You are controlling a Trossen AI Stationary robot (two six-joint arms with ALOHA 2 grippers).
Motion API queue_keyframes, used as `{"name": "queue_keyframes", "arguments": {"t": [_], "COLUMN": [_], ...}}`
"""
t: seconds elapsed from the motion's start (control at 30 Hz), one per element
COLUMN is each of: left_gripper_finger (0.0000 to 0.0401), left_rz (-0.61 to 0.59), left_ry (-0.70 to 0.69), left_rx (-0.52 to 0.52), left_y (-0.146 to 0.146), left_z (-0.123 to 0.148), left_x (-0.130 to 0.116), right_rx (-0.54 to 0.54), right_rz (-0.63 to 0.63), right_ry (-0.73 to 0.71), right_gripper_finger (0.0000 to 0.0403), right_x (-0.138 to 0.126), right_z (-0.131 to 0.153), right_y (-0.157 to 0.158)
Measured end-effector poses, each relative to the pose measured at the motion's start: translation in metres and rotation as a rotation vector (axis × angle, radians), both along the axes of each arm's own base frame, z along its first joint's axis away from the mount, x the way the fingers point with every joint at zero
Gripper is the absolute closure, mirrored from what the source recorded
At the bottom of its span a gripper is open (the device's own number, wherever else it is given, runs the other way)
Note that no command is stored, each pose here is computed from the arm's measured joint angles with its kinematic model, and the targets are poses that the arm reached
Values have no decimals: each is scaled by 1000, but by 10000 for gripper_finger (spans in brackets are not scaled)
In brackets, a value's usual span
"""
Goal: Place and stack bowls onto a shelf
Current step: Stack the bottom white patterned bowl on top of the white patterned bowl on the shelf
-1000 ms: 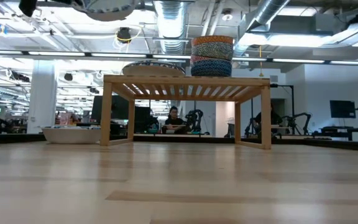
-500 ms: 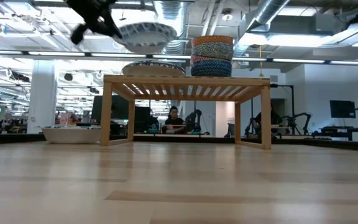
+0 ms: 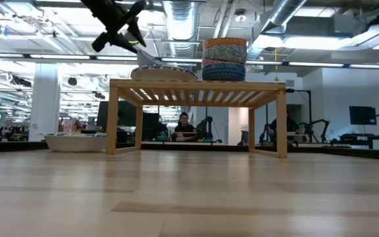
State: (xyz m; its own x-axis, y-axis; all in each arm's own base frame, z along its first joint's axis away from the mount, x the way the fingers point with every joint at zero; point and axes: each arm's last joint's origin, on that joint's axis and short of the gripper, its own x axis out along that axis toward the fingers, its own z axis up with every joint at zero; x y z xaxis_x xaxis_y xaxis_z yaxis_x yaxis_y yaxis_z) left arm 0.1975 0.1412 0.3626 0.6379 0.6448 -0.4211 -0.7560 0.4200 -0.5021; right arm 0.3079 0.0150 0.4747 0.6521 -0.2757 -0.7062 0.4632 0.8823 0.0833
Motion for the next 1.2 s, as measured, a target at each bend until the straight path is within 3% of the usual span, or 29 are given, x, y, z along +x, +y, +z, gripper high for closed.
{"name": "queue_keyframes", "arguments": {"t": [0.2,0.33,0.63,0.87,1.0,1.2], "left_gripper_finger": [197,170,166,165,165,165], "left_rz": [20,44,68,-82,-80,83], "left_ry": [100,188,322,325,345,300], "left_rx": [26,60,-42,-116,-87,104], "left_y": [-1,-3,8,13,6,-8], "left_z": [21,29,-5,-24,-16,26], "left_x": [-8,-14,-2,24,19,-12], "right_rx": [-17,-19,-28,-24,-26,-26], "right_rz": [-32,-34,-46,-49,-44,-42], "right_ry": [2,1,-5,-8,-6,-5], "right_gripper_finger": [287,287,287,287,287,287], "right_x": [0,0,3,3,2,2], "right_z": [0,0,-1,-1,-1,-1], "right_y": [-8,-9,-10,-9,-6,-6]}}
